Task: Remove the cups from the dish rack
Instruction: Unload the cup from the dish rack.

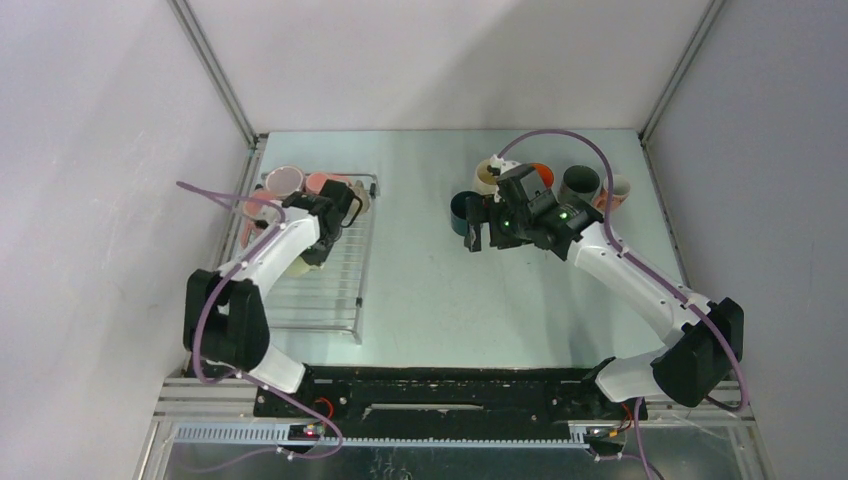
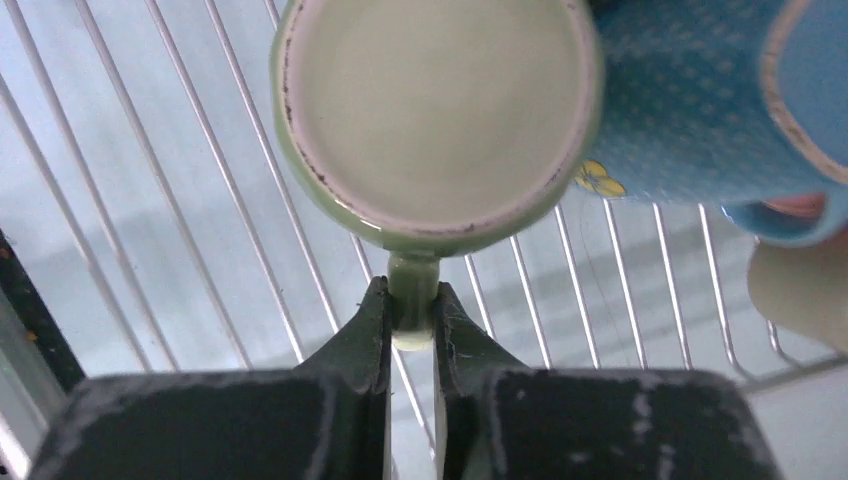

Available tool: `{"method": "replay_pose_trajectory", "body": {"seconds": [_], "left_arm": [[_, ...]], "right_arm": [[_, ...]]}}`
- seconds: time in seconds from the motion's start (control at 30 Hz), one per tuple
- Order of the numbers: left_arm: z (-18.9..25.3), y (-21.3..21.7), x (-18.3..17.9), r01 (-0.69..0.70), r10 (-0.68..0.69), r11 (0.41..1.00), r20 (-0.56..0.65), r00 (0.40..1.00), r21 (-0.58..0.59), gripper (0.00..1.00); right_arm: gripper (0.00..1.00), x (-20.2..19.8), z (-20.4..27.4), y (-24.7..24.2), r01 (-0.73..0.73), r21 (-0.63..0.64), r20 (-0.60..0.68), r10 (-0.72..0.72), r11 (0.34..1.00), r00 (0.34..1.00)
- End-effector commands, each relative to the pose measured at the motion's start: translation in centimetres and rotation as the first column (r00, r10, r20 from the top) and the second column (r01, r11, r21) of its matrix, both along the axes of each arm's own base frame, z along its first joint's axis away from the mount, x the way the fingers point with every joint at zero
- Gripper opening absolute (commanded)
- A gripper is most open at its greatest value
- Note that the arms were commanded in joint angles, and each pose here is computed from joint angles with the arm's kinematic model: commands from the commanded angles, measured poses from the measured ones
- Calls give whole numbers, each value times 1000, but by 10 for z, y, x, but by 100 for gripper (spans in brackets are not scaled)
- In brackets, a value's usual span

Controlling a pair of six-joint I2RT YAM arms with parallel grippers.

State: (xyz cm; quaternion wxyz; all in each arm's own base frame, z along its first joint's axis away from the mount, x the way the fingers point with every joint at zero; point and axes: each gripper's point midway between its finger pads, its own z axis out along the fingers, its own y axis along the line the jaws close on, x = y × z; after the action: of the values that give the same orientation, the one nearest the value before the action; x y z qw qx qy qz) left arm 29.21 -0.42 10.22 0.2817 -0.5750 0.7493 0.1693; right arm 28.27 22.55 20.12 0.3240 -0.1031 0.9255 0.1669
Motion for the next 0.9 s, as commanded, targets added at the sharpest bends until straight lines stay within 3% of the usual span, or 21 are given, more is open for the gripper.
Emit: {"method": "replay_pose_trajectory", "body": {"seconds": [0.0, 0.5, 0.87], "left_arm": [[29, 8, -10, 124, -126, 988, 16, 992, 97, 0], [56, -15, -5, 298, -303, 953, 91, 949, 62, 0], [88, -45, -10, 440, -412, 896, 268, 871, -52, 0]], "right_arm": [[100, 7, 16, 7, 15, 83, 35, -18, 996, 999], [100, 9, 12, 33, -18, 205, -38, 26, 979, 999], [100, 10, 33, 93, -39, 489, -121, 112, 871, 986]]}}
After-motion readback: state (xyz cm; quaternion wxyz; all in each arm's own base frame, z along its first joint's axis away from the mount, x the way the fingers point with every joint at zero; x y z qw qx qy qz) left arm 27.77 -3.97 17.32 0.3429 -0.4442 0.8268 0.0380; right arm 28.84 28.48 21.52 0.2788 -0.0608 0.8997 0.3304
